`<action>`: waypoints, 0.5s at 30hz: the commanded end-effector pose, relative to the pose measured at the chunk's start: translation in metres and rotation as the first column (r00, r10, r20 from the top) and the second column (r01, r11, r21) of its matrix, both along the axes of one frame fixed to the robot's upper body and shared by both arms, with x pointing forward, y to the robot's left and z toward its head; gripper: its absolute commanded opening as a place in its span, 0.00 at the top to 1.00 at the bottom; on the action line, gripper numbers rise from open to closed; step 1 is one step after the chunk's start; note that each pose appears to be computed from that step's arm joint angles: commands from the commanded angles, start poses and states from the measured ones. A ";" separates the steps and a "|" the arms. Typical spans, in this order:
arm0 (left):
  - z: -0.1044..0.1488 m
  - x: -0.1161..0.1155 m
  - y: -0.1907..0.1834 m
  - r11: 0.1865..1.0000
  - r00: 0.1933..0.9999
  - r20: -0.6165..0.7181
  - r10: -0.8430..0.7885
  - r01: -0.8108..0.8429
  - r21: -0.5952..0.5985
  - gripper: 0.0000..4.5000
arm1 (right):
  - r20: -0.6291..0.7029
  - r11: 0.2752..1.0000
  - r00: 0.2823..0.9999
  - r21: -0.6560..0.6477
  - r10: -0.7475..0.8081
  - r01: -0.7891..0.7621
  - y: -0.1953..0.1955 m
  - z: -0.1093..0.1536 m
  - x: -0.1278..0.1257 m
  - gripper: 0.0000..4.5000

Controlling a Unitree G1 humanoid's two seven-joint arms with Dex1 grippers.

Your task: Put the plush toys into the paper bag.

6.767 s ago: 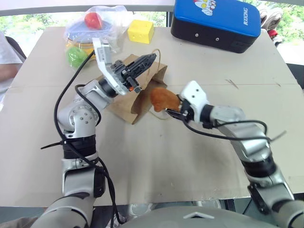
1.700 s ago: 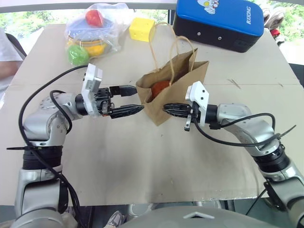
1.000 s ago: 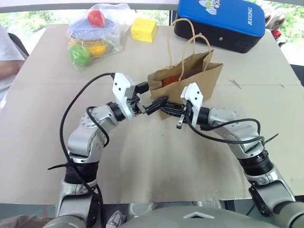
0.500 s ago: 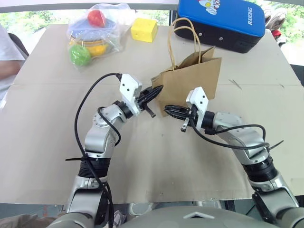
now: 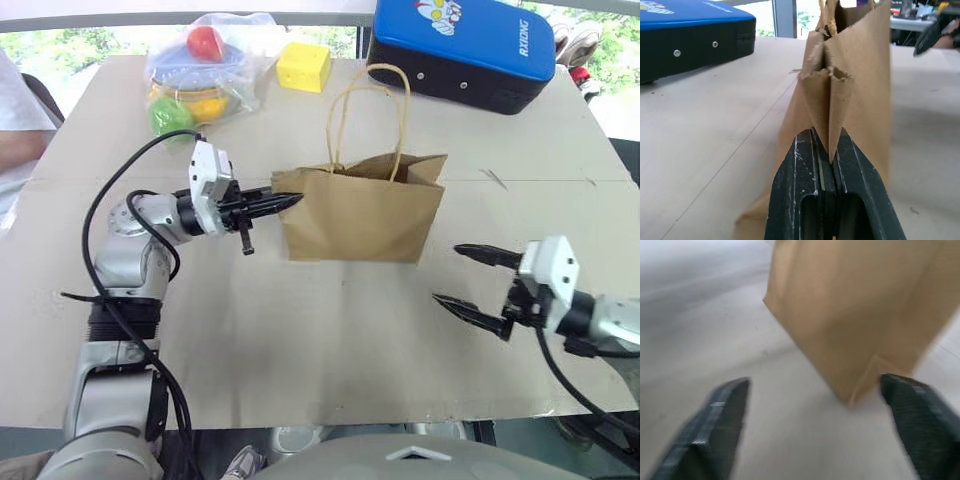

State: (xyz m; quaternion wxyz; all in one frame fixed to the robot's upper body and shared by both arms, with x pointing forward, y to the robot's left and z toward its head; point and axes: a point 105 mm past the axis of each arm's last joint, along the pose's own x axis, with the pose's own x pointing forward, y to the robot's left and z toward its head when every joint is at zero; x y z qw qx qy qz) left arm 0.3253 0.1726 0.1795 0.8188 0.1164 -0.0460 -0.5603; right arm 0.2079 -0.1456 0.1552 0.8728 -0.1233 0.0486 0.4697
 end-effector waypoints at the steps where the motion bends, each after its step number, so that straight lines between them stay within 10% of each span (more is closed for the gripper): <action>1: 0.002 0.003 0.001 0.999 0.999 0.033 0.019 -0.020 0.031 1.00 | 0.106 1.000 0.994 0.016 0.014 -0.016 0.004 0.022 -0.002 0.02; 11: -0.002 -0.016 0.020 0.965 0.958 -0.164 0.234 -0.249 -0.079 0.11 | 0.164 0.999 0.986 0.015 -0.032 0.030 -0.014 0.035 0.011 0.00; 15: -0.018 -0.055 0.035 0.943 0.915 -0.260 0.307 -0.329 -0.043 0.05 | 0.119 0.996 0.990 -0.018 -0.081 0.084 -0.042 0.032 0.004 0.00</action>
